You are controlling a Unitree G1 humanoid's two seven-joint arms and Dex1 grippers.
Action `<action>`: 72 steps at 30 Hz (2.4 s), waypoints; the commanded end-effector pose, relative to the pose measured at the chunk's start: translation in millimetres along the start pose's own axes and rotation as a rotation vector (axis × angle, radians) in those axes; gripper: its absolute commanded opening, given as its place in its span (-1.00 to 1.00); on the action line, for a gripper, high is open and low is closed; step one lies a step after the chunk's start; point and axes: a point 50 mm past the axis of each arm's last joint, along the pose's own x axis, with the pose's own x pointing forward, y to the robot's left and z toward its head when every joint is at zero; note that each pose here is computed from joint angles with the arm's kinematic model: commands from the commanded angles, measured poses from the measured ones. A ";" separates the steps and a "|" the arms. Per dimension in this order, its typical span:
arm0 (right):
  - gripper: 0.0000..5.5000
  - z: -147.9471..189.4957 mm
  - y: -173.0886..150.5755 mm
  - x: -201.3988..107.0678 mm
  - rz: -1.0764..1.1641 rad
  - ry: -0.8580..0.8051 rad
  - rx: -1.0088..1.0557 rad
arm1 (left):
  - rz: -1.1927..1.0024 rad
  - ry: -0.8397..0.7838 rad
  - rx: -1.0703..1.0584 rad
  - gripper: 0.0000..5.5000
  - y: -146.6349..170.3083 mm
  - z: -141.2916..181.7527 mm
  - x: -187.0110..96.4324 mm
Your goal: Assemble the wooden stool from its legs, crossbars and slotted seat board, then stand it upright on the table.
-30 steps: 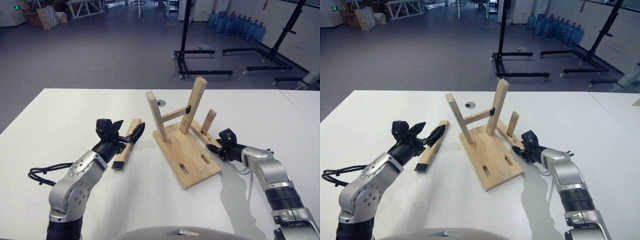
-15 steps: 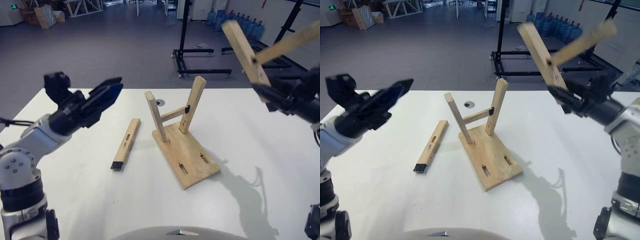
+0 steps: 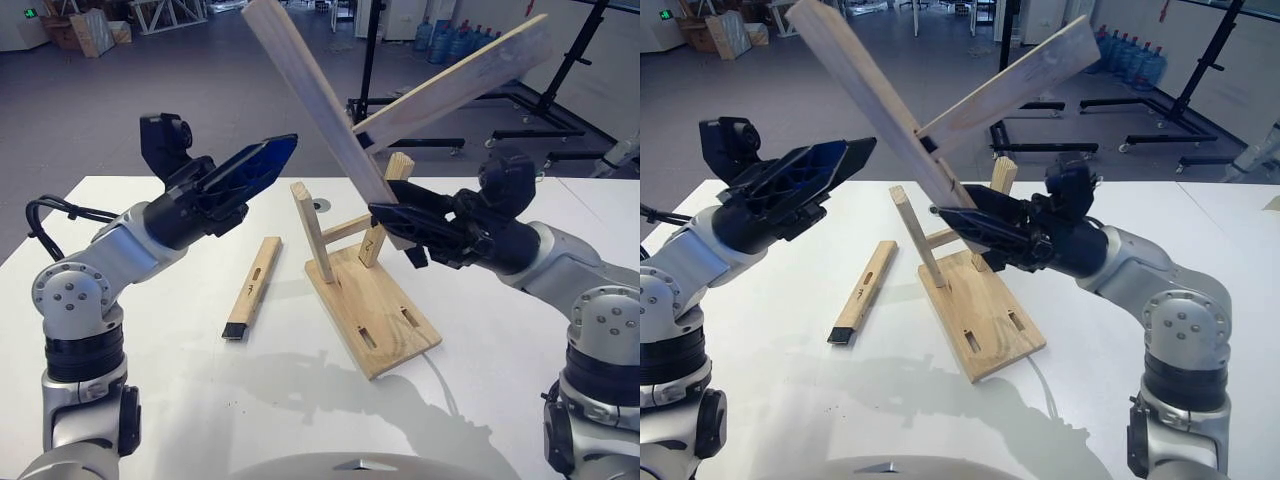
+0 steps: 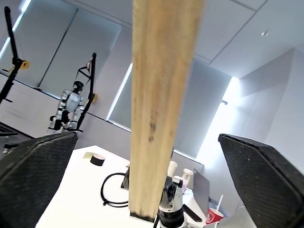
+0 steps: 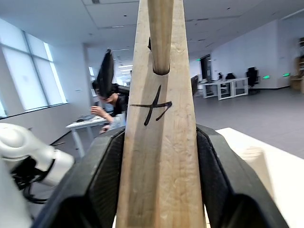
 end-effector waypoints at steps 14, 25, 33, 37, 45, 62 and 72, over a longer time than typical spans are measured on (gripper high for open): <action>-0.25 -24.9 4.7 21.3 0.038 -0.001 0.112 | -0.059 -0.085 -0.120 0.96 -5.1 12.7 18.1; -0.25 -28.8 3.1 21.5 0.028 0.005 0.118 | -0.034 -0.119 -0.164 0.44 0.4 14.4 17.1; -0.25 -31.1 2.3 21.5 0.020 0.008 0.121 | -0.035 -0.126 -0.177 -0.01 1.1 15.0 17.2; -0.25 -29.5 1.2 20.5 0.016 -0.001 0.122 | -0.028 -0.115 -0.179 -0.13 1.6 12.7 16.4; -0.12 -29.8 1.1 20.3 0.016 0.005 0.133 | 0.030 -0.111 -0.130 -0.16 9.8 10.5 13.0; 0.96 -24.3 -13.8 -67.3 -0.379 0.274 -0.061 | 0.153 -0.020 0.122 -0.26 20.3 6.4 4.6; 0.96 -77.0 -88.4 -151.7 -0.835 0.948 -0.391 | 0.151 -0.013 0.235 -0.26 3.9 -2.4 -4.0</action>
